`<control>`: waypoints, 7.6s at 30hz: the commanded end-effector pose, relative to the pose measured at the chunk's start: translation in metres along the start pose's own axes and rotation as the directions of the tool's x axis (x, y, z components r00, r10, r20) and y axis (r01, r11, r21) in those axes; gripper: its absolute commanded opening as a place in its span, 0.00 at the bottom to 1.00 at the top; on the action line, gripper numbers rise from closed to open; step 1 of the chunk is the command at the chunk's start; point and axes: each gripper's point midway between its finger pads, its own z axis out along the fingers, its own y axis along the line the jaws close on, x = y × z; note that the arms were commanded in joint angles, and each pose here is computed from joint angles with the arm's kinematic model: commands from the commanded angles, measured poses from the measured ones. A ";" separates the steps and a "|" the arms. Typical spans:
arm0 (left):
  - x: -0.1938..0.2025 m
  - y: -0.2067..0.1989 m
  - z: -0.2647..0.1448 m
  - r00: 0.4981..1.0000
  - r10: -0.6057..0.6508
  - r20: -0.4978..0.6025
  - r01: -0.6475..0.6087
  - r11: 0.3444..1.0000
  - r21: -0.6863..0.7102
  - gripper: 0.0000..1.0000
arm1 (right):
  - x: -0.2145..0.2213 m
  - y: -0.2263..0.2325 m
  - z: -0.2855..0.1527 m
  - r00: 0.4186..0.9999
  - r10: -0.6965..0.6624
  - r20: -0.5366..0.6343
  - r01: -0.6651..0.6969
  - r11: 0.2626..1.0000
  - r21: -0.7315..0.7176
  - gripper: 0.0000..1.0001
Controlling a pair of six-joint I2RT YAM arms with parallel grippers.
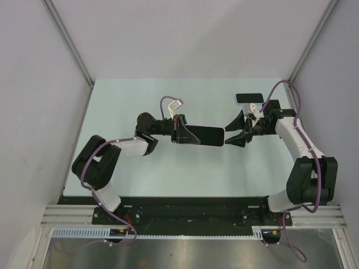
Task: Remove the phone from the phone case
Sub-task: Remove the phone case from the phone.
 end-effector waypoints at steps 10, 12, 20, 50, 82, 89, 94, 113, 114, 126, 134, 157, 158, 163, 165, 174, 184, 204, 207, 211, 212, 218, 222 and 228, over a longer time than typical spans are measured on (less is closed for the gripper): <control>-0.041 -0.049 -0.010 0.887 0.434 0.155 -0.449 0.890 0.082 0.00 | -0.056 -0.002 -0.018 0.987 0.029 0.161 -0.032 0.999 0.021 0.54; -0.042 -0.045 -0.011 0.890 0.428 0.158 -0.443 0.894 0.071 0.00 | -0.058 -0.003 -0.017 0.987 0.015 0.161 -0.018 1.000 0.018 0.52; -0.042 -0.034 -0.015 0.891 0.425 0.160 -0.437 0.898 0.049 0.00 | -0.054 -0.034 -0.013 0.954 0.297 0.043 -0.300 0.948 0.108 0.49; -0.048 -0.015 -0.025 0.887 0.418 0.198 -0.422 0.906 -0.022 0.00 | -0.093 -0.053 0.024 0.909 0.401 0.114 -0.415 0.895 0.164 0.48; -0.053 -0.032 -0.026 0.851 0.486 0.199 -0.493 0.870 -0.015 0.00 | -0.071 -0.045 0.035 0.851 0.518 0.086 -0.524 0.848 0.075 0.29; -0.051 -0.041 -0.027 0.827 0.530 0.187 -0.539 0.842 -0.003 0.00 | -0.073 -0.048 0.037 0.774 0.624 0.107 -0.631 0.775 0.043 0.17; -0.051 -0.054 -0.027 0.797 0.577 0.178 -0.588 0.809 0.011 0.00 | -0.077 -0.057 0.034 0.717 0.680 0.152 -0.692 0.721 0.041 0.11; -0.038 -0.104 -0.022 0.701 0.700 0.133 -0.713 0.691 0.121 0.00 | -0.081 -0.089 0.024 0.460 0.804 0.376 -0.866 0.501 -0.012 0.00; -0.036 -0.106 -0.021 0.701 0.701 0.132 -0.714 0.688 0.130 0.00 | -0.081 -0.090 0.023 0.446 0.807 0.388 -0.873 0.488 -0.013 0.00; -0.035 -0.115 -0.017 0.695 0.706 0.139 -0.719 0.679 0.147 0.00 | -0.091 -0.081 0.031 0.439 0.774 0.457 -0.872 0.489 0.011 0.00; -0.053 -0.112 -0.024 0.715 0.675 0.183 -0.696 0.713 0.084 0.00 | -0.100 -0.071 0.026 0.622 0.653 0.433 -0.746 0.662 0.073 0.10; -0.066 -0.081 -0.032 0.774 0.595 0.217 -0.611 0.792 0.004 0.00 | -0.072 0.002 0.026 0.976 0.216 0.031 -0.216 0.976 0.030 0.40; -0.067 -0.075 -0.034 0.780 0.587 0.218 -0.600 0.800 -0.005 0.00 | -0.075 0.004 0.025 0.977 0.210 0.037 -0.211 0.977 0.017 0.41; -0.069 -0.067 -0.036 0.786 0.577 0.223 -0.588 0.809 -0.024 0.00 | -0.089 0.005 0.019 0.960 0.273 0.063 -0.273 0.962 -0.008 0.42; -0.068 -0.065 -0.037 0.788 0.575 0.220 -0.584 0.811 -0.025 0.00 | -0.094 0.001 0.017 0.963 0.261 0.072 -0.262 0.965 0.003 0.42; -0.068 -0.058 -0.037 0.796 0.562 0.226 -0.570 0.821 -0.035 0.00 | -0.107 -0.012 0.026 0.934 0.341 0.109 -0.348 0.936 0.052 0.42; -0.067 -0.052 -0.037 0.804 0.551 0.225 -0.557 0.829 -0.040 0.00 | -0.108 -0.013 0.031 0.928 0.355 0.116 -0.363 0.930 0.055 0.43; -0.061 -0.060 -0.032 0.808 0.552 0.206 -0.563 0.826 -0.008 0.00 | -0.093 -0.033 0.032 0.922 0.367 0.121 -0.380 0.917 0.119 0.37; -0.059 -0.062 -0.031 0.808 0.553 0.200 -0.565 0.825 0.002 0.00 | -0.092 -0.037 0.032 0.920 0.370 0.127 -0.386 0.912 0.139 0.36; -0.057 -0.066 -0.028 0.806 0.558 0.197 -0.572 0.820 0.016 0.00 | -0.088 -0.044 0.035 0.926 0.356 0.128 -0.375 0.908 0.188 0.35; -0.056 -0.066 -0.028 0.807 0.556 0.196 -0.570 0.821 0.017 0.00 | -0.087 -0.047 0.035 0.927 0.352 0.132 -0.373 0.903 0.214 0.35; -0.055 -0.071 -0.025 0.803 0.563 0.195 -0.579 0.815 0.031 0.00 | -0.079 -0.060 0.038 0.933 0.338 0.125 -0.361 0.888 0.286 0.35; -0.053 -0.072 -0.023 0.805 0.562 0.192 -0.578 0.815 0.037 0.00 | -0.071 -0.065 0.042 0.933 0.341 0.114 -0.360 0.876 0.321 0.35; -0.053 -0.074 -0.023 0.801 0.566 0.194 -0.582 0.812 0.038 0.00 | -0.060 -0.072 0.047 0.937 0.338 0.091 -0.347 0.862 0.370 0.35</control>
